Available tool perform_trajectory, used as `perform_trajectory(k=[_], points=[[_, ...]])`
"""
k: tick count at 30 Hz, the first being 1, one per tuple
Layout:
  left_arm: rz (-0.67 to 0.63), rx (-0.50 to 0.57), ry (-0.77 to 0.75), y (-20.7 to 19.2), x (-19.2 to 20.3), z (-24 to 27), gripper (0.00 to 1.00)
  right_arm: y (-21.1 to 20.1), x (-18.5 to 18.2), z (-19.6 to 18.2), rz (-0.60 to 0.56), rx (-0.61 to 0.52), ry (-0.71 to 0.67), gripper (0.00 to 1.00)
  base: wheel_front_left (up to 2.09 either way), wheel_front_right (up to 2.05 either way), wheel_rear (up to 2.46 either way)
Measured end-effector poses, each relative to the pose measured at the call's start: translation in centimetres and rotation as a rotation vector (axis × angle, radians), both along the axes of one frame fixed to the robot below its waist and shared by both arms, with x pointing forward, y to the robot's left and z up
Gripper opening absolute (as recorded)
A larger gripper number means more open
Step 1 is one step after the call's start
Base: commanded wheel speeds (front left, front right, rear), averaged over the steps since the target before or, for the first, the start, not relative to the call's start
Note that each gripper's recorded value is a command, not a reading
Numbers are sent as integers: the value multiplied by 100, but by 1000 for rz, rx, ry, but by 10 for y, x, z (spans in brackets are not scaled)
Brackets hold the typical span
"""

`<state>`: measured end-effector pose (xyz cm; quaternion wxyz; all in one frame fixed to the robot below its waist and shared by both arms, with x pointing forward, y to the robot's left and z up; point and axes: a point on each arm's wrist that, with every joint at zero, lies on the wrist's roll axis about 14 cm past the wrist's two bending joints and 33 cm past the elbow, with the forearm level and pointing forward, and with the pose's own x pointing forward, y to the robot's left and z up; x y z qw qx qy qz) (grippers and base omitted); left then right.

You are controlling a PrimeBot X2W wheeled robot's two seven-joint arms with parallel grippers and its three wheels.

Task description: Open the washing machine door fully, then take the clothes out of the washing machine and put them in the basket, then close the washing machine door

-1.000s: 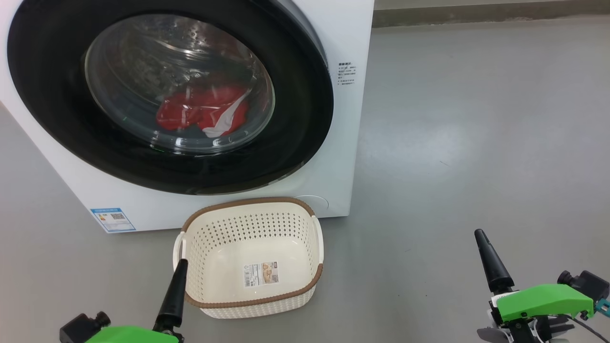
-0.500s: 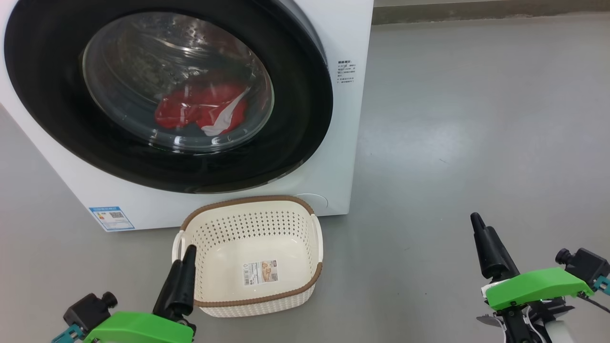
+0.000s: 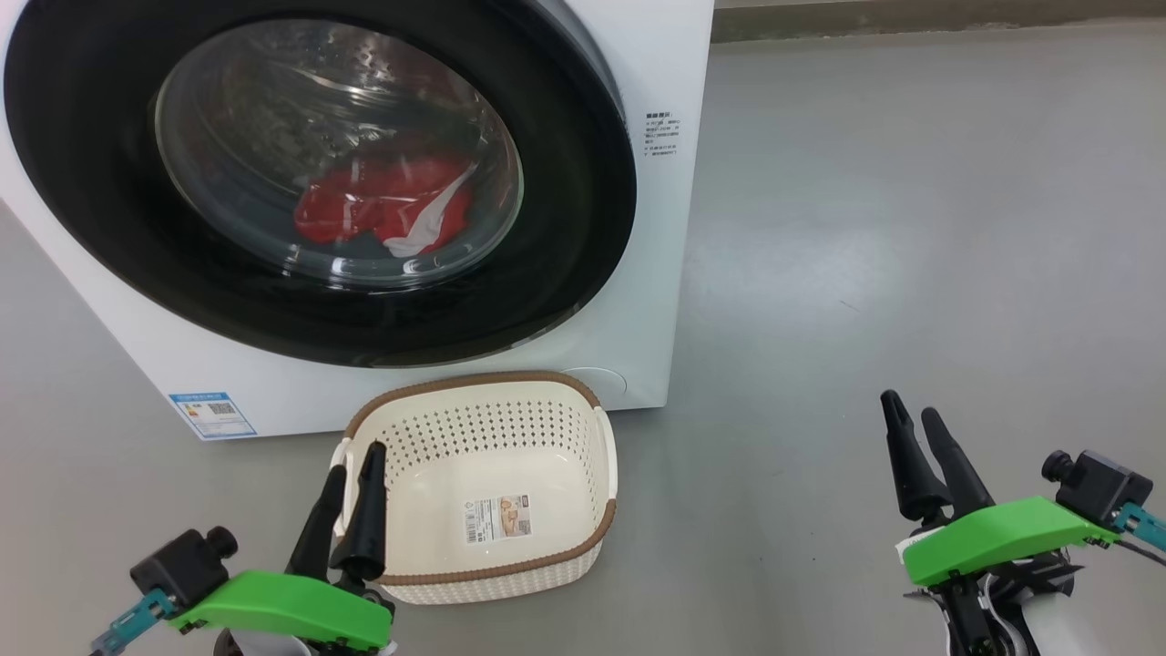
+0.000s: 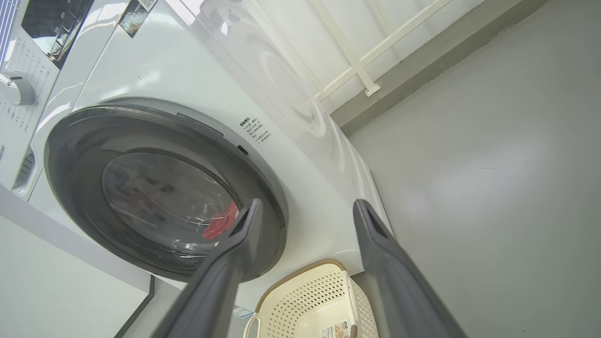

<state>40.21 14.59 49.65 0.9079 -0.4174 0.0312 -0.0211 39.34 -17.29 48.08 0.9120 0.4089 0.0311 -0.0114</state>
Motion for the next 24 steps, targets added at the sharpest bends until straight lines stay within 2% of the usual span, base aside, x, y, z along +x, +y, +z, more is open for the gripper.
perform_trajectory(k=[24], points=[[-28,260,-114,-14,10,25,100,15,14,33,57,-274,-129,100,0,0,0]])
